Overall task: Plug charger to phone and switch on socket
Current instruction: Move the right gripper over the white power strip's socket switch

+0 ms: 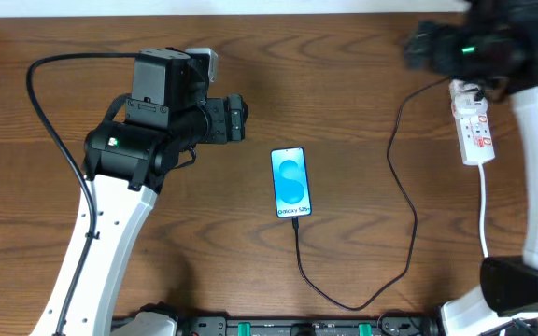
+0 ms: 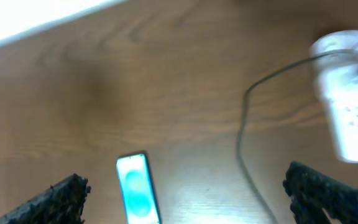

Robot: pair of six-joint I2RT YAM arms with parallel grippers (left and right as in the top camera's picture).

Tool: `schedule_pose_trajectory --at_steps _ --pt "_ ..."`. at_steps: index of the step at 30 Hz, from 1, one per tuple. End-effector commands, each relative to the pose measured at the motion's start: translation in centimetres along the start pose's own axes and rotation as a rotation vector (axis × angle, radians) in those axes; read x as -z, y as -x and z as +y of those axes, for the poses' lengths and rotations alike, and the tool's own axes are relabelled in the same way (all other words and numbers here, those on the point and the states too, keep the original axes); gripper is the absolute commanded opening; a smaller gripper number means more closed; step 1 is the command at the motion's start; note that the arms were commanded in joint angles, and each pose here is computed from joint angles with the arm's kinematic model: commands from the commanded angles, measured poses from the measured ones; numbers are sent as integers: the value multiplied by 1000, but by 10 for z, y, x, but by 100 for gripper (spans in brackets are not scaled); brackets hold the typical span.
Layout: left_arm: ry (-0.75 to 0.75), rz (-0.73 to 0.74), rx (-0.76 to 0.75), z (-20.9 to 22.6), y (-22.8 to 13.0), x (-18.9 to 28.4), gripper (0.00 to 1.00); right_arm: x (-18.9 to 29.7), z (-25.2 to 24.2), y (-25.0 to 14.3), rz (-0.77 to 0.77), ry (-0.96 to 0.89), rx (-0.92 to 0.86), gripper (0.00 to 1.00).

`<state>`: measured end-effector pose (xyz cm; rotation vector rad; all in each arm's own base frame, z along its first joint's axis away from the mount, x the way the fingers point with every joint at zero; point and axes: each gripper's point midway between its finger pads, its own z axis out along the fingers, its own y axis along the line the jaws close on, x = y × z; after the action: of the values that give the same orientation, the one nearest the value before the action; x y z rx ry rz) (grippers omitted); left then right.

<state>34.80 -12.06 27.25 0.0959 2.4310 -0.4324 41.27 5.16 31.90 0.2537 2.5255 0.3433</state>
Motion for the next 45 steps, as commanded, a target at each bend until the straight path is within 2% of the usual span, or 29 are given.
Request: schedule_pose_trajectory --at_steps 1,6,10,15,22,32,45 --pt "15 -5 -20 3 0 2 87 25 -43 22 -60 11 11 99" --pt "15 -5 -20 3 0 2 87 26 -89 26 -36 89 -4 99" --pt "15 -5 -20 3 0 2 87 17 -118 17 25 217 -19 99" --pt "15 -5 -20 3 0 2 87 -2 -150 5 96 290 -43 99" --pt "15 -5 -20 3 0 2 87 -30 -175 -3 167 241 -90 99" --pt "15 -5 -20 3 0 2 87 -49 -190 10 127 215 -80 99" --pt "15 -5 -20 3 0 2 87 -110 -210 -13 261 225 -107 99"
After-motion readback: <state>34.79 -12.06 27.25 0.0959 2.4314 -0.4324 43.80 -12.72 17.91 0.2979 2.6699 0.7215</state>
